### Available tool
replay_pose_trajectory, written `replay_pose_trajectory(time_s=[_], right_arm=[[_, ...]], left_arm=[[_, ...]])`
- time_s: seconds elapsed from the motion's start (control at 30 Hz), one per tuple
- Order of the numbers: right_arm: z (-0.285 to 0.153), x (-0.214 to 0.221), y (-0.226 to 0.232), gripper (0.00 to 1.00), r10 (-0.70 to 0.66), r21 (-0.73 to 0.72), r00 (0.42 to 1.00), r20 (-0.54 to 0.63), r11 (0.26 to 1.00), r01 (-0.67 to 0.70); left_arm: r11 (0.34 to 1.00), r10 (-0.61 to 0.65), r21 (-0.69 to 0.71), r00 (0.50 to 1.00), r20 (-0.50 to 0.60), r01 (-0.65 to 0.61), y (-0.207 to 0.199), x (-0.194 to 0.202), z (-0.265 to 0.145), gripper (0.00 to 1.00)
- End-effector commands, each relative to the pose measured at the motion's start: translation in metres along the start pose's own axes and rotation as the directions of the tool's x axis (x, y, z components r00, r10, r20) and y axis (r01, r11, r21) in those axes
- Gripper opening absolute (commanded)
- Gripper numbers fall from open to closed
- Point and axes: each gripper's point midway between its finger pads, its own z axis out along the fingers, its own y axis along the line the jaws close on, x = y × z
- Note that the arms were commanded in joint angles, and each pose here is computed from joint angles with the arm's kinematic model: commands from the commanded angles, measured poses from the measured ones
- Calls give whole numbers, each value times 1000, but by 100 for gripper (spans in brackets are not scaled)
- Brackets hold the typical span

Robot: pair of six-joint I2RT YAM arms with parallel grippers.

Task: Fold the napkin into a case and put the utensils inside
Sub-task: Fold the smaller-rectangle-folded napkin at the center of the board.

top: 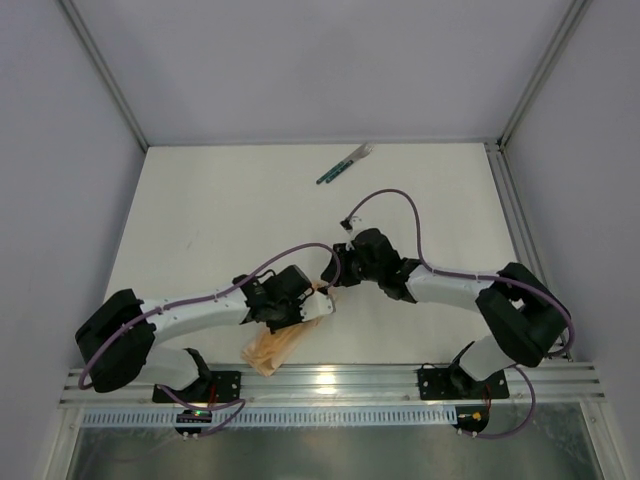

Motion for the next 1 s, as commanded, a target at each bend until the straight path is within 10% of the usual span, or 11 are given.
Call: replay_pose_trajectory(time_s=[0.0,0.97], right_arm=[[-23,-23,3,40,-7,0,997,83,1000,7],[21,6,29,46,84,-147,994,-72,985,-94]], left_arm=[[999,33,-6,999,28,-33,1,-6,-4,0],[978,209,-13,978,-16,-209,-4,2,7,1]])
